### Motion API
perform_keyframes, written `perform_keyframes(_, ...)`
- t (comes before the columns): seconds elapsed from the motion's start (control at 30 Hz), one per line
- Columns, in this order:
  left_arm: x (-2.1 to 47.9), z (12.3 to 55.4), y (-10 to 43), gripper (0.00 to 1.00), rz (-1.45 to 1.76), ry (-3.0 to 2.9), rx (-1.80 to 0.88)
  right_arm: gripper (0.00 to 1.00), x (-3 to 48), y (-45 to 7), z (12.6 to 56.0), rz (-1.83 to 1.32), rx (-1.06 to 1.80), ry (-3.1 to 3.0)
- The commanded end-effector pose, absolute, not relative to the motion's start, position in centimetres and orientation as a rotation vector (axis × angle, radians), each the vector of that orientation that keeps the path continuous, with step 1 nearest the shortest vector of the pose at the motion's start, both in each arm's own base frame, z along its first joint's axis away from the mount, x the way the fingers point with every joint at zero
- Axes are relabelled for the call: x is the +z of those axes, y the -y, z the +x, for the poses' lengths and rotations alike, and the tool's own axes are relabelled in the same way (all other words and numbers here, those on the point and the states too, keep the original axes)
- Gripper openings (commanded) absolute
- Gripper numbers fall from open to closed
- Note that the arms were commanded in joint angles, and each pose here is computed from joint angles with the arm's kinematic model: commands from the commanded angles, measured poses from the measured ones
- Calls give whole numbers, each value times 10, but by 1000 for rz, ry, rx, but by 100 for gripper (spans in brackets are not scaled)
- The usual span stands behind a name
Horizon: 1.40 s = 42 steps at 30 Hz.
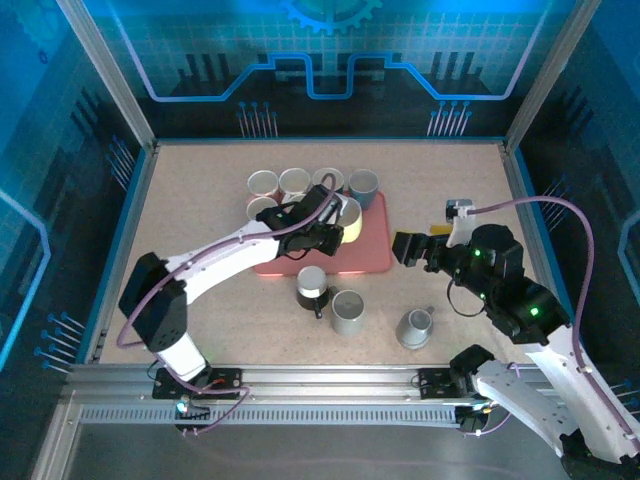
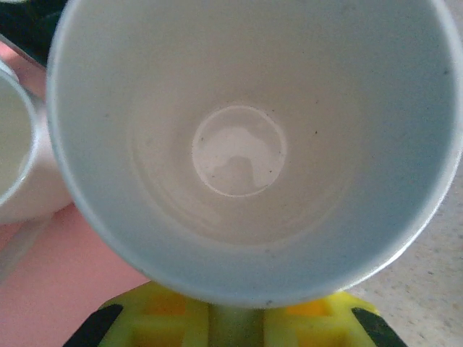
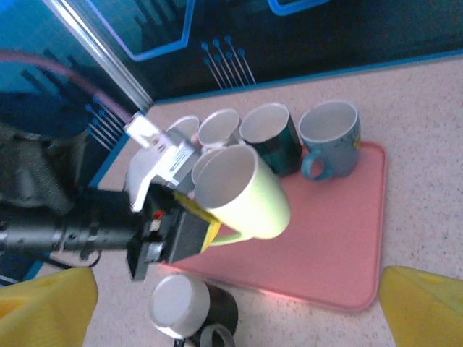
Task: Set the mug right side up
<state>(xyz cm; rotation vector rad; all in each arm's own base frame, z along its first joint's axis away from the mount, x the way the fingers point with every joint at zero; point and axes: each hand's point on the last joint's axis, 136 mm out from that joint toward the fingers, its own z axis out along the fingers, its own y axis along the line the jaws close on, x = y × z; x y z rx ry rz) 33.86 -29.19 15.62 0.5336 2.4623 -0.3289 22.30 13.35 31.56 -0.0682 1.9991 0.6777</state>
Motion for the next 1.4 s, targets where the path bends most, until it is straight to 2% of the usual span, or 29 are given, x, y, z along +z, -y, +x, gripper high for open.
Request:
perform_keyframes(0.0,184,368,301,0,530,-2340,-281,100,310,-138,210,-130,718,-2025)
perform_keyframes(0.3,133,408,292,0,511,-2400,-184,100,300,-145,203,-158,761,-2083)
perform_keyframes(0.73,102,436,276,0,504,-2441,-64,100,289,-140,197,-210,693,-2158)
perform_keyframes(0.97,94,434,265,9,466,-2471,-77,100,283,-143,198,-234,671,-2221)
perform_keyframes(1.07,93,429,264,17,445,-2475,-102,100,280,-143,199,-247,652,-2254)
perform_keyframes(1.27,98,421,259,24,427,-2472,-115,100,274,-146,195,-293,636,-2326)
perform_keyframes(1.37,105,416,255,31,421,-2467,-116,100,266,-148,190,-333,609,-2402)
